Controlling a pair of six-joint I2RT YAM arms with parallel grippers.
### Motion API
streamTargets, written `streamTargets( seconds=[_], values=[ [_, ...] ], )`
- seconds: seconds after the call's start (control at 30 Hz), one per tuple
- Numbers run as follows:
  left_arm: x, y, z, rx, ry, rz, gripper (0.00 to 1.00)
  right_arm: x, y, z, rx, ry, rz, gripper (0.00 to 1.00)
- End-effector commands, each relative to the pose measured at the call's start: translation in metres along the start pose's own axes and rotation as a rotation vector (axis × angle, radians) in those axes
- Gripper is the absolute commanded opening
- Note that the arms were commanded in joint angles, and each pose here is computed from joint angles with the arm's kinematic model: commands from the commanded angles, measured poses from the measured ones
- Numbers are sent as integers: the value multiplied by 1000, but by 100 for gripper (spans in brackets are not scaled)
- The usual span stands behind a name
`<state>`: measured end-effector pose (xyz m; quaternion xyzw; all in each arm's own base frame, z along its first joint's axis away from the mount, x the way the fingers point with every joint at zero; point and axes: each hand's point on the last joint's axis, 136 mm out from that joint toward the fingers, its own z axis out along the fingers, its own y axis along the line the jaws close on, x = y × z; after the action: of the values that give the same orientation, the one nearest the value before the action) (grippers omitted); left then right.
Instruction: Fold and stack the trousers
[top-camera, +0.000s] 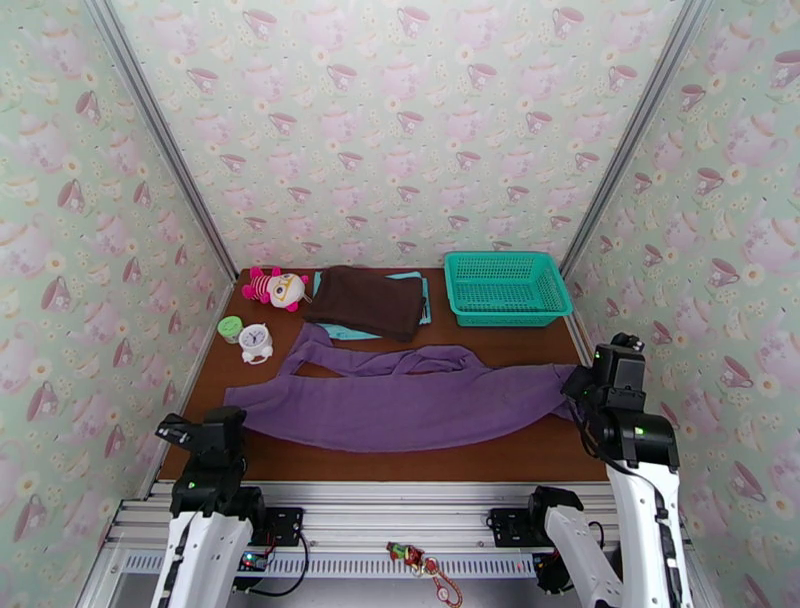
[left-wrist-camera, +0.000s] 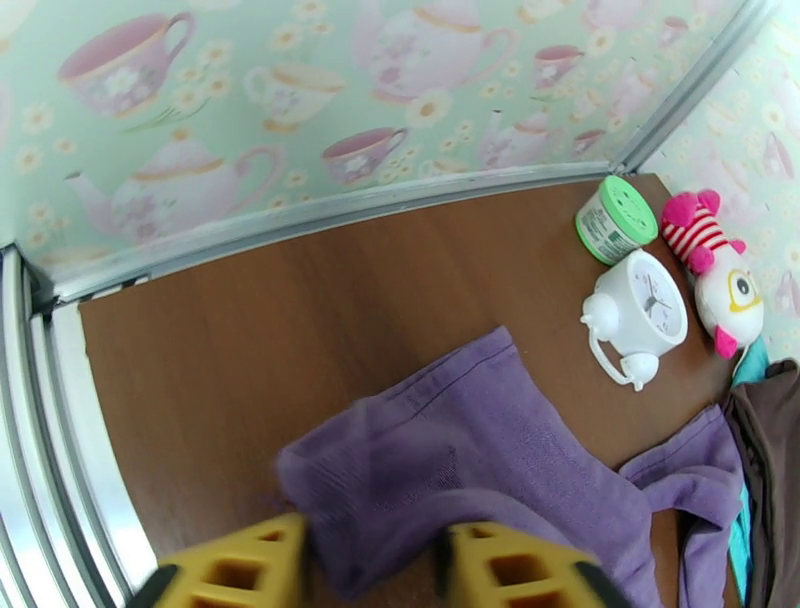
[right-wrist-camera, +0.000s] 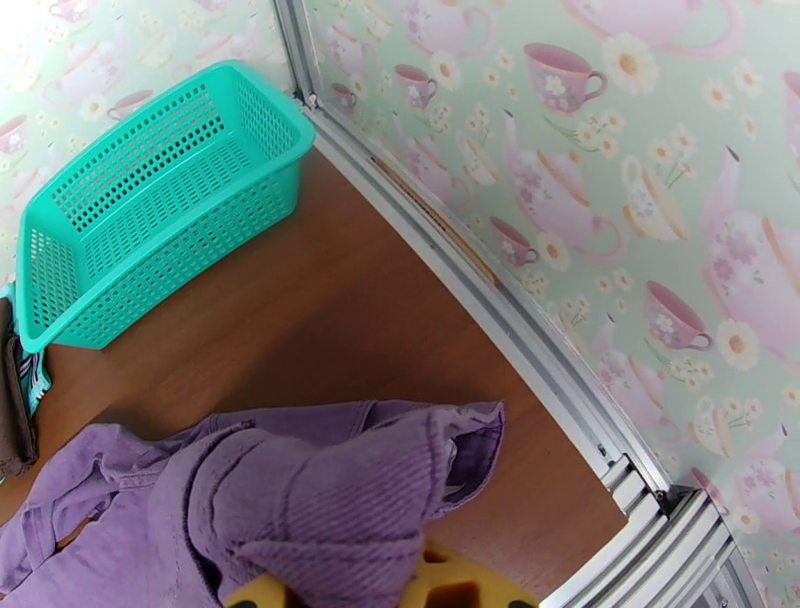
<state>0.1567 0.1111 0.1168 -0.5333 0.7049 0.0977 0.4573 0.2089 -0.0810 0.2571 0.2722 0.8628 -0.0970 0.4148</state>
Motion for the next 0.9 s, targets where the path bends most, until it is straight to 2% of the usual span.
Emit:
streamTargets(
  seconds=[0.0, 0.13, 0.17, 0.2, 0.23, 0.27, 0.33, 0.43, 0.5, 0.57, 0.63, 0.77, 0.8, 0.87],
  values=[
    [-9, 3, -10, 33, -26, -50, 47, -21, -13, -25, 30, -100, 41, 0],
    [-22, -9, -20, 104, -60, -15, 51, -26, -35, -43, 133, -135, 38, 1],
    [-23, -13, -21, 117, -57, -5, 52, -29, -38, -46, 147, -139, 36, 10],
    [-23, -18, -20, 131, -50, 6, 53, -29, -39, -48, 154, -139, 35, 26],
    [-21, -29, -18, 163, -32, 31, 54, -31, -40, -48, 157, -139, 32, 35],
    [-16, -42, -15, 200, -3, 68, 57, -32, -39, -48, 156, -138, 29, 40],
    [-2, -68, -7, 255, 84, 149, 61, -33, -37, -46, 157, -133, 21, 57],
    [34, -99, 5, 287, 308, 294, 65, -37, -40, -45, 189, -123, -7, 71],
    [64, -116, 7, 326, 469, 363, 68, -40, -39, -46, 183, -133, -15, 73],
    [94, -123, 5, 339, 599, 419, 72, -42, -21, -44, 79, -138, -16, 75],
    [120, -129, -3, 350, 690, 471, 75, -40, 17, -35, -121, -106, -20, 77],
    [155, -142, -16, 340, 775, 529, 78, -4, 101, 0, -519, 110, -30, 78],
    [162, -142, -16, 326, 788, 529, 83, 6, 118, 7, -591, 155, -25, 78],
    [169, -138, -14, 275, 792, 516, 88, 26, 135, 25, -615, 207, -40, 78]
  ],
)
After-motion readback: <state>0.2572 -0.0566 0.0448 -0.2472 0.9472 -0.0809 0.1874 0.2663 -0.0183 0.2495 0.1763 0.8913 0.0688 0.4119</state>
